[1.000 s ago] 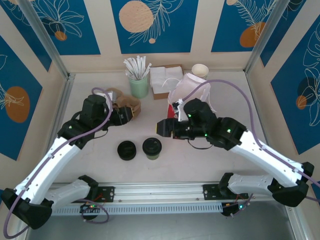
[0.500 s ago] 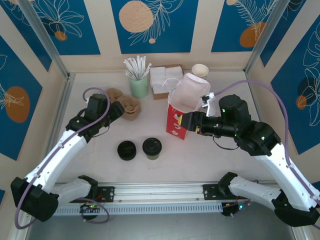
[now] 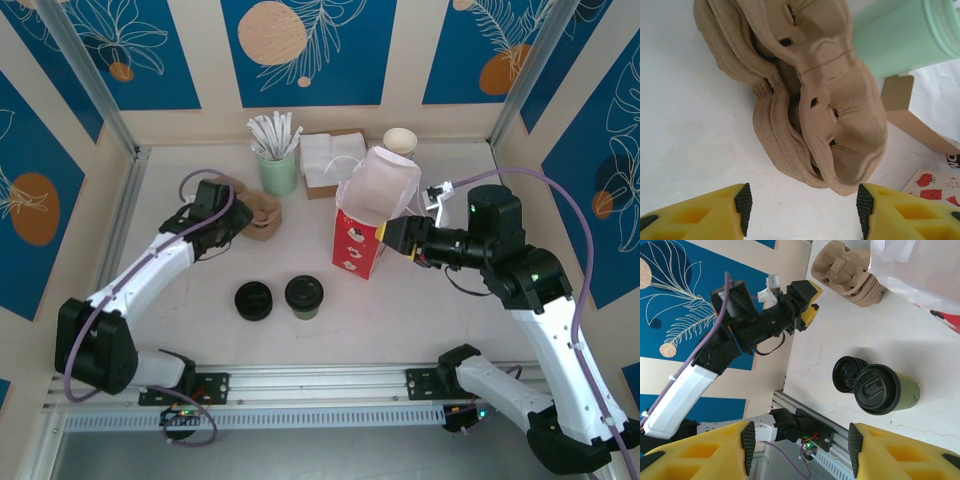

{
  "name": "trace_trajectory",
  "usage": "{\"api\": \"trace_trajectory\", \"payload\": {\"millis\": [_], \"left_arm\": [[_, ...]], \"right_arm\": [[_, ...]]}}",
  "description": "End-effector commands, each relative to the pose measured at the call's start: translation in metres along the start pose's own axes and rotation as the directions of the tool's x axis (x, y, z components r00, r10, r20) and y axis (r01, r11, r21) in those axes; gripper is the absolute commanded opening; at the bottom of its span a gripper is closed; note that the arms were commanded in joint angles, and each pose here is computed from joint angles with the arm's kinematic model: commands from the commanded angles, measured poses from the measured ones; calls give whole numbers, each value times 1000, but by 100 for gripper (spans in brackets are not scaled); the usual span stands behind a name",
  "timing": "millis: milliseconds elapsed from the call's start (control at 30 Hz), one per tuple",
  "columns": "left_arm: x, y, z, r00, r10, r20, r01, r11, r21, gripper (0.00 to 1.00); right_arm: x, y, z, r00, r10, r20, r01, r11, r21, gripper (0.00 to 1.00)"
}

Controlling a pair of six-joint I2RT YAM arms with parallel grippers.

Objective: Pack the takeout coffee

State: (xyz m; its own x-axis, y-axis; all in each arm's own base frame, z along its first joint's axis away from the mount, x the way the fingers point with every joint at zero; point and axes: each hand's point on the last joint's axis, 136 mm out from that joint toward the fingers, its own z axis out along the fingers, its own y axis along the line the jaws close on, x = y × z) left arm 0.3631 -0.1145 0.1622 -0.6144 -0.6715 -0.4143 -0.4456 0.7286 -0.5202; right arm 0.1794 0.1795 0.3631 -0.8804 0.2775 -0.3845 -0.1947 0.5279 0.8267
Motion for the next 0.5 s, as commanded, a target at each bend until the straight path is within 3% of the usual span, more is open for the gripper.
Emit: {"api": "trace_trajectory", "payload": {"millis": [0,467], "left_arm": [[-11,-19,7,999,-52,-1,52,997,53,57],[-16,-26,41,992,-127,-6,127,989,70,40]], "right_arm": [[9,1,-2,999,4,-52,-7,999,-40,55],[1,-3,-5,999,38,-39,-40,998,-55,54]]}}
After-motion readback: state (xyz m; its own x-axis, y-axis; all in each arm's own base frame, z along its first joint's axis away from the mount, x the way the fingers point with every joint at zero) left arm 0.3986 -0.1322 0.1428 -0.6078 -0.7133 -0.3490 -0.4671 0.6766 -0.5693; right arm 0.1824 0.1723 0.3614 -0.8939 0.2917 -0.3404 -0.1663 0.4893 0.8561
